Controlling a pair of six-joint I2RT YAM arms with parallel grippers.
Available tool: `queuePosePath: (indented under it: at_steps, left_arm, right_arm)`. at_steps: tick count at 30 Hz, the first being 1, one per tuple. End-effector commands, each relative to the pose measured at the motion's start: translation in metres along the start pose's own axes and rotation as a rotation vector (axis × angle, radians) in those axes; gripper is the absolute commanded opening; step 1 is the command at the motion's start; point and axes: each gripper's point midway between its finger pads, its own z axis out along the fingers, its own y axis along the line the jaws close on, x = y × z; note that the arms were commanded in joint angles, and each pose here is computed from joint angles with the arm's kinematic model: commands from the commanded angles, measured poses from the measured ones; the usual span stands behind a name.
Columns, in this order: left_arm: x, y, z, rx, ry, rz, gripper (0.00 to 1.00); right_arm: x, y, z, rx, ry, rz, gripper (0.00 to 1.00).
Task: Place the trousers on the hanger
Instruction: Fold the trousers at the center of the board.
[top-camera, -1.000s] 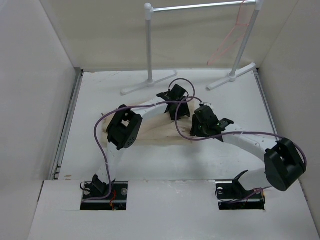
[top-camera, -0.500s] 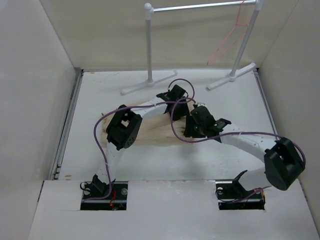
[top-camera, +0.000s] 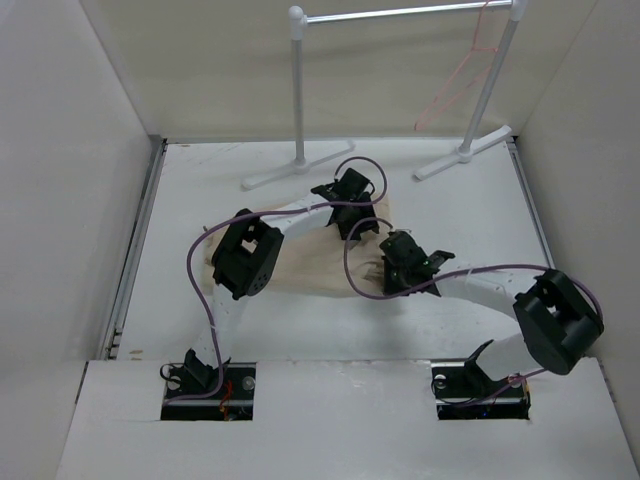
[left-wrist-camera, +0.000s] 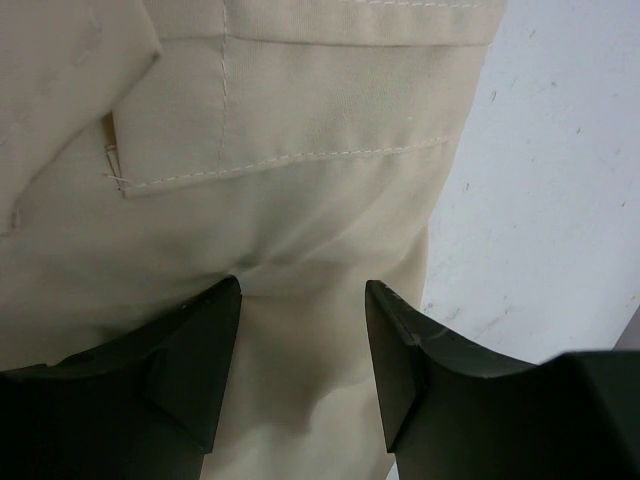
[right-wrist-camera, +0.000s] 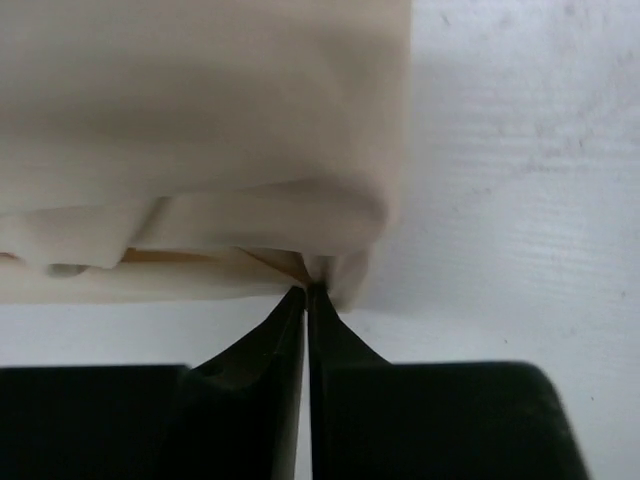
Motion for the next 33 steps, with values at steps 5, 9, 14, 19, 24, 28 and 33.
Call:
queuePosePath:
  at_steps: [5,9,14,19,24,28,33]
  left_arm:
    - [-0.008,-0.010,-0.021,0.029,-0.029,0.000,0.51]
    - [-0.005,-0.013,-0.023,0.038,-0.030,0.006,0.51]
    - [0.001,-0.012,-0.022,0.033,-0.020,0.011,0.51]
    - [0.004,-0.014,-0.023,0.044,-0.016,0.010,0.51]
    - [0.006,-0.015,-0.023,0.050,-0.012,0.013,0.51]
    - [0.008,-0.015,-0.022,0.050,-0.009,0.013,0.51]
    - [0.009,-0.013,-0.020,0.042,-0.007,0.009,0.51]
  right_arm:
    - [-0.020,0.006,-0.043,-0.065,-0.096,0.046,0.60]
    - [-0.057,0.009,-0.073,-0.111,-0.193,0.098,0.50]
    - [-0.078,0.005,-0.058,-0.071,-0.206,0.176,0.29]
    - [-0.087,0.007,-0.039,-0.043,-0.205,0.181,0.39]
    - [-0.087,0.006,-0.024,-0.017,-0.190,0.164,0.47]
    - [-0.086,0.002,-0.013,0.011,-0.185,0.169,0.34]
    - [-0.081,-0.004,-0.009,0.037,-0.181,0.177,0.07]
